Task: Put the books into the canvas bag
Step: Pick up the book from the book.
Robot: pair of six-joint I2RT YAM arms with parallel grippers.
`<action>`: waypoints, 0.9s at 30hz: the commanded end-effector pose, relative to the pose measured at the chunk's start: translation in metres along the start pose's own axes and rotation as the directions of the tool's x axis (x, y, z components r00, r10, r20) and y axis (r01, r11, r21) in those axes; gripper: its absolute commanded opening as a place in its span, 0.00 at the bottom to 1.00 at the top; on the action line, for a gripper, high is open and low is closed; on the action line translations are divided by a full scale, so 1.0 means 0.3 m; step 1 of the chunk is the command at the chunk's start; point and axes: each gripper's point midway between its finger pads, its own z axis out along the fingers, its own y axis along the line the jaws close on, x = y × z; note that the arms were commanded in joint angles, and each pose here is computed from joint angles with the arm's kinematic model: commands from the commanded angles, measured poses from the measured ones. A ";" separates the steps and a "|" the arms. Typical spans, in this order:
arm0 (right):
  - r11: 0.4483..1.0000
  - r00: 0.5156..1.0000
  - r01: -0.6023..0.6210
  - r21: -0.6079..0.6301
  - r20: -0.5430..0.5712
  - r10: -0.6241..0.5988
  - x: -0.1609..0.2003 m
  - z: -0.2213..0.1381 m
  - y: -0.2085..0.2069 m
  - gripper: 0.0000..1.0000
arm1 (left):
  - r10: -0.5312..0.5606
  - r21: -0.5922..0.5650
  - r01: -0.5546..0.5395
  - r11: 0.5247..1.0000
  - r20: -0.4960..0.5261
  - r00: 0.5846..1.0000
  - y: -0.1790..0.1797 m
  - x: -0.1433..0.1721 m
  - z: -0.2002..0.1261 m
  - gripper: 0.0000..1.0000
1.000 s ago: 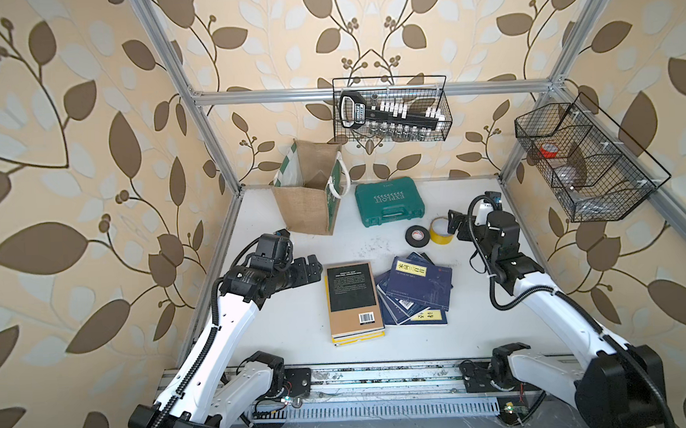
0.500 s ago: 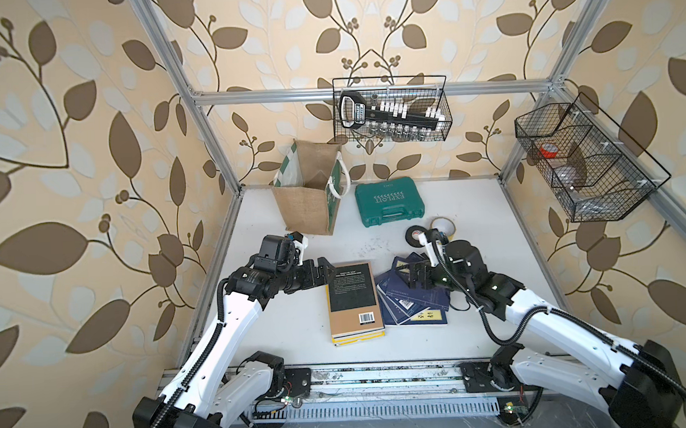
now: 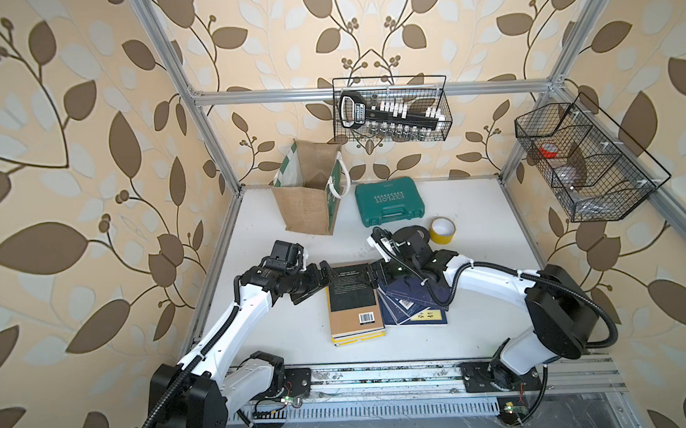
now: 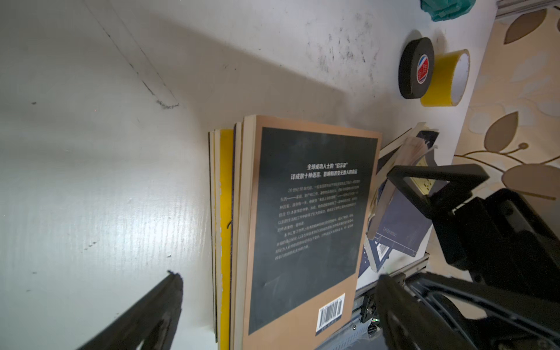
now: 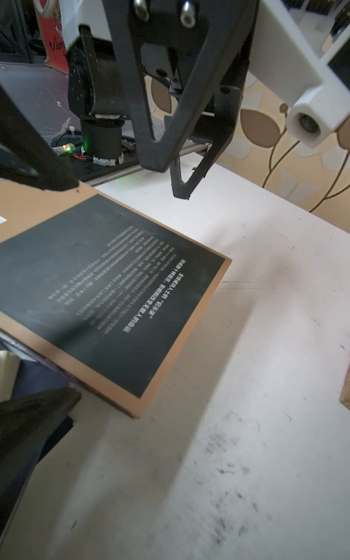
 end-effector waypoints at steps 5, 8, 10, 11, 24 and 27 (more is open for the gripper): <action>0.999 1.000 0.014 -0.048 0.005 -0.014 -0.026 0.055 0.009 0.98 | -0.015 0.125 0.016 0.992 -0.007 1.000 -0.048 -0.002 0.040 0.99; 0.994 1.000 0.018 -0.107 0.020 -0.016 -0.029 0.055 0.041 0.98 | -0.014 0.141 0.016 0.990 -0.011 1.000 -0.046 0.005 0.053 0.99; 0.990 0.999 0.043 -0.136 0.029 -0.039 -0.032 0.050 0.069 0.98 | -0.021 0.131 0.023 0.991 -0.019 1.000 -0.033 0.007 0.067 0.99; 0.989 0.998 0.054 -0.139 0.032 -0.050 -0.032 0.046 0.079 0.98 | -0.024 0.124 0.028 0.992 -0.029 0.999 -0.023 0.012 0.078 0.99; 0.973 0.995 0.093 -0.211 -0.009 -0.097 0.012 0.051 0.155 0.98 | -0.079 0.122 0.081 0.989 -0.013 0.997 0.009 0.018 0.101 0.99; 0.968 0.994 0.094 -0.234 -0.028 -0.104 0.029 0.063 0.173 0.98 | -0.085 0.134 0.085 0.987 -0.011 0.996 0.008 0.017 0.103 0.99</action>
